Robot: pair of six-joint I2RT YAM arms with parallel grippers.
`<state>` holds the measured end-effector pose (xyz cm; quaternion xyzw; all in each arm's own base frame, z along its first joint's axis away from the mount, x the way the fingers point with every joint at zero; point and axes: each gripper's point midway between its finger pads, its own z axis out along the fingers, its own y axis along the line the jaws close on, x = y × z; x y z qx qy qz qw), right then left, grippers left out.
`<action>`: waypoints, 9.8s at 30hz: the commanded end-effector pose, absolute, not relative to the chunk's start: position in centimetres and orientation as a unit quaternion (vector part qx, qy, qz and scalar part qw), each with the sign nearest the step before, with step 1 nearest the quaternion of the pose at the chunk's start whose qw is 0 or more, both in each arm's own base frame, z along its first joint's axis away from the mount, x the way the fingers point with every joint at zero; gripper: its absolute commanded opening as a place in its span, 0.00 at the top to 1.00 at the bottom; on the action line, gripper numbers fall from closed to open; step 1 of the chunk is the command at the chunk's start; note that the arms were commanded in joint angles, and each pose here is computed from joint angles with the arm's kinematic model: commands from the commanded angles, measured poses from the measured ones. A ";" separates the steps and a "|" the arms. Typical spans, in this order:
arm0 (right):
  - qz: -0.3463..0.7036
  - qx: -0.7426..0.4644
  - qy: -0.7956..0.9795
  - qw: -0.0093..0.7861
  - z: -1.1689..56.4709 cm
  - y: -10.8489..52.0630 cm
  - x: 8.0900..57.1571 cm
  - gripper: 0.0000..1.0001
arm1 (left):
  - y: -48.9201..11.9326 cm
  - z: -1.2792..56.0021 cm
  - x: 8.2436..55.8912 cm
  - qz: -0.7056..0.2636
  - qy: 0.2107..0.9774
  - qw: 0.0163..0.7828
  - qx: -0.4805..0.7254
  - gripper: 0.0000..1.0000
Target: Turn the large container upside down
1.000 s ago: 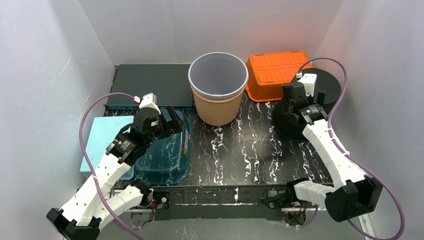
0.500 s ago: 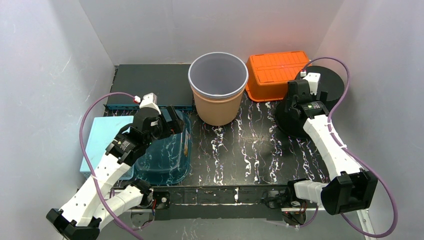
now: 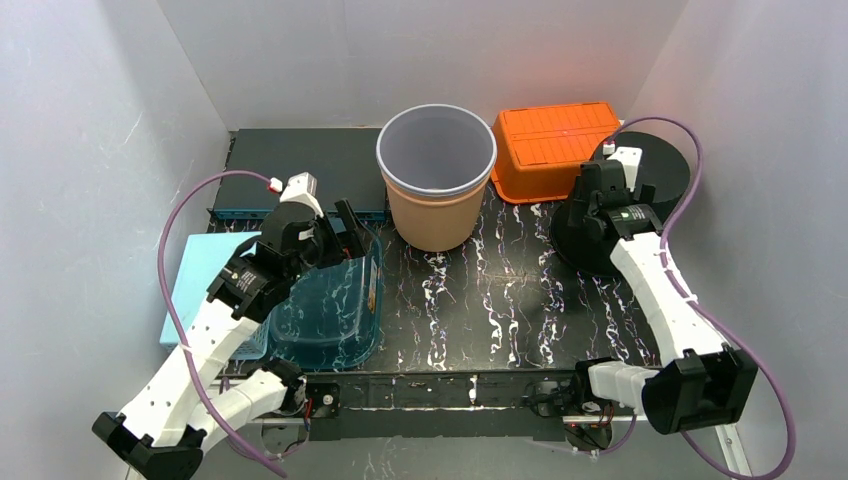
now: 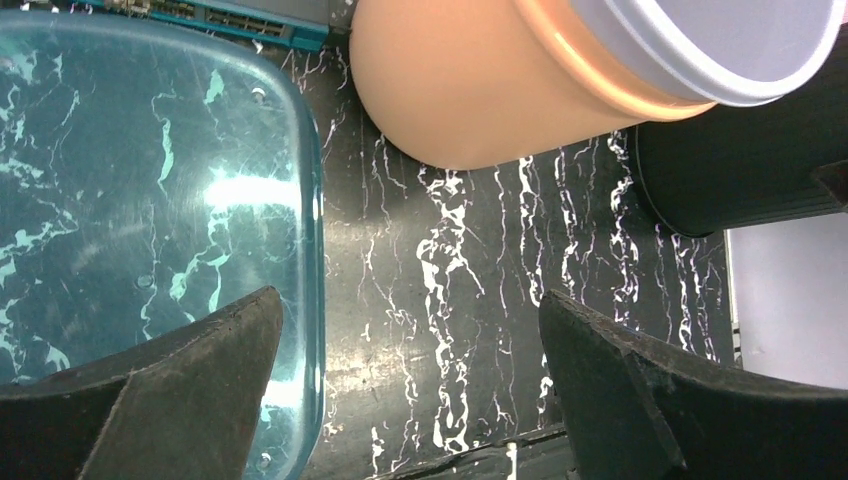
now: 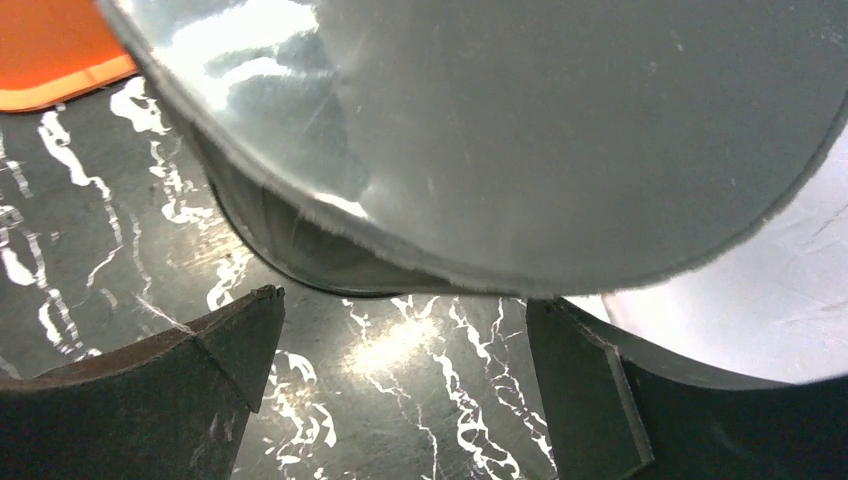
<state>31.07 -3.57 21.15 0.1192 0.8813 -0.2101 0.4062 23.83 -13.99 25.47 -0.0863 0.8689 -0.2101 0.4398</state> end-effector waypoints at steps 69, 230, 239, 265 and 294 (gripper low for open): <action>0.415 -0.045 0.841 0.344 30.6 21.4 28.4 0.46 | -23.1 33.4 32.4 -0.349 0.865 0.360 0.026 1.00; 0.613 -0.131 0.589 0.510 55.6 22.6 28.6 0.99 | -18.8 46.2 29.1 -0.442 0.746 0.495 0.042 0.92; 0.592 -0.199 0.555 0.550 57.1 22.0 25.0 0.99 | -18.6 47.4 27.4 -0.454 0.720 0.522 0.056 0.95; 0.548 -0.249 0.558 0.572 55.1 19.4 14.3 0.99 | -21.3 45.3 19.6 -0.580 0.695 0.405 0.131 1.00; 0.455 -0.064 0.750 0.476 41.6 15.6 13.7 0.99 | -24.1 29.7 11.2 -0.564 0.796 0.183 0.122 1.00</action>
